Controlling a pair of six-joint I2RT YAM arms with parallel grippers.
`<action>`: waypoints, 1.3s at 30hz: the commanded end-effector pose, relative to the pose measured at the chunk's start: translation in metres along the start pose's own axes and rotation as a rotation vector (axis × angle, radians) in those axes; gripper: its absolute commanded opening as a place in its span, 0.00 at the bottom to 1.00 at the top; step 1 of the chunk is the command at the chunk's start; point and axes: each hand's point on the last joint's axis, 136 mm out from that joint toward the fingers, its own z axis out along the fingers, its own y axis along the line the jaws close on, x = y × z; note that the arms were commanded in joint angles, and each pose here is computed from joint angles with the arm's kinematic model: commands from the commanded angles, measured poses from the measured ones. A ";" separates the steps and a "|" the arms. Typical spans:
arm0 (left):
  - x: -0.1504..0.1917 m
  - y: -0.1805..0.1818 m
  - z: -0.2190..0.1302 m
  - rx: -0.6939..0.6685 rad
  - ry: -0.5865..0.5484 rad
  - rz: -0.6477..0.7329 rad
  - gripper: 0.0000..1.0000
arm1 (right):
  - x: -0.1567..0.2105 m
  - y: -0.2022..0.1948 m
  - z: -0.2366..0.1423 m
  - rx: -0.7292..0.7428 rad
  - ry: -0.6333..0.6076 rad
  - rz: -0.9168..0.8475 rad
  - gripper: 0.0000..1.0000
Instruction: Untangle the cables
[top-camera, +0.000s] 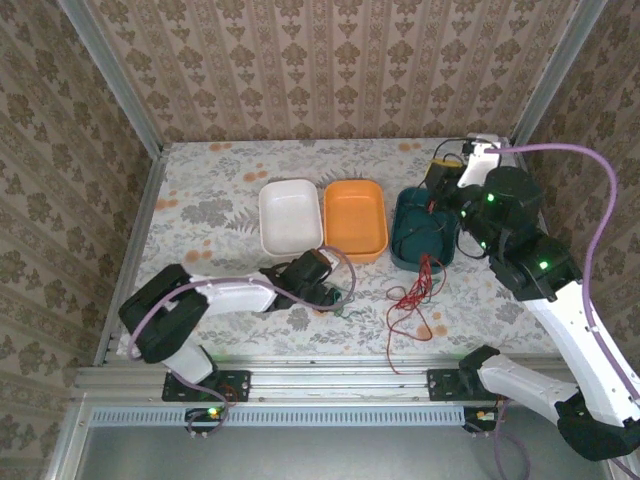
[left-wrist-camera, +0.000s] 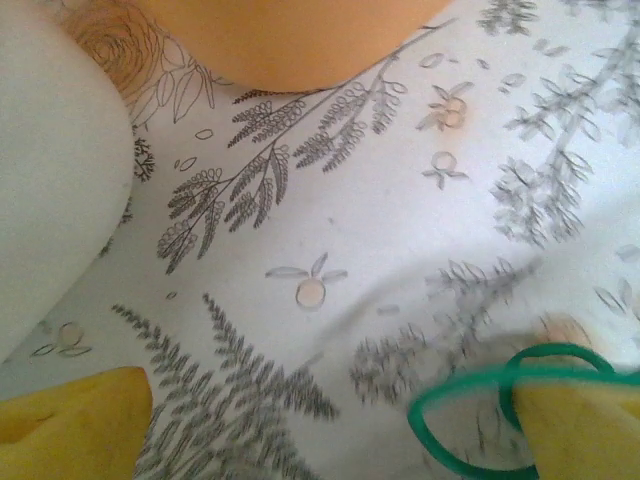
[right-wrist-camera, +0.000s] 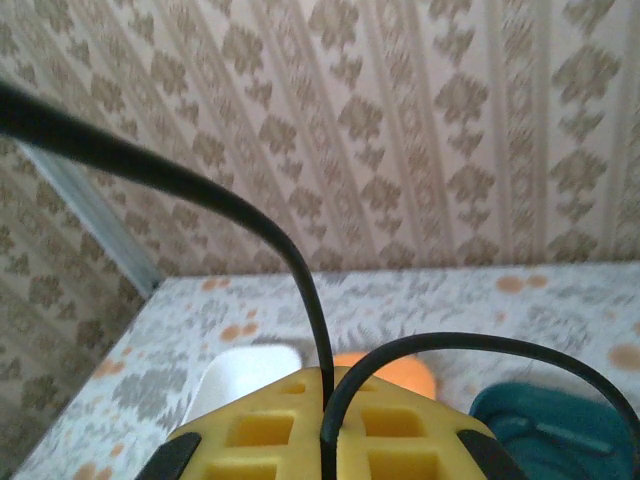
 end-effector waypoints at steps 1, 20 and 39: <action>-0.024 -0.004 -0.027 0.031 -0.114 0.092 0.97 | 0.027 0.009 0.006 -0.064 0.069 0.087 0.00; -0.136 -0.121 -0.076 0.371 -0.477 0.422 1.00 | 0.018 0.034 0.029 0.013 -0.050 0.415 0.00; -0.134 -0.174 -0.007 0.499 -0.531 0.426 1.00 | 0.014 -0.024 0.002 0.256 -0.045 0.454 0.00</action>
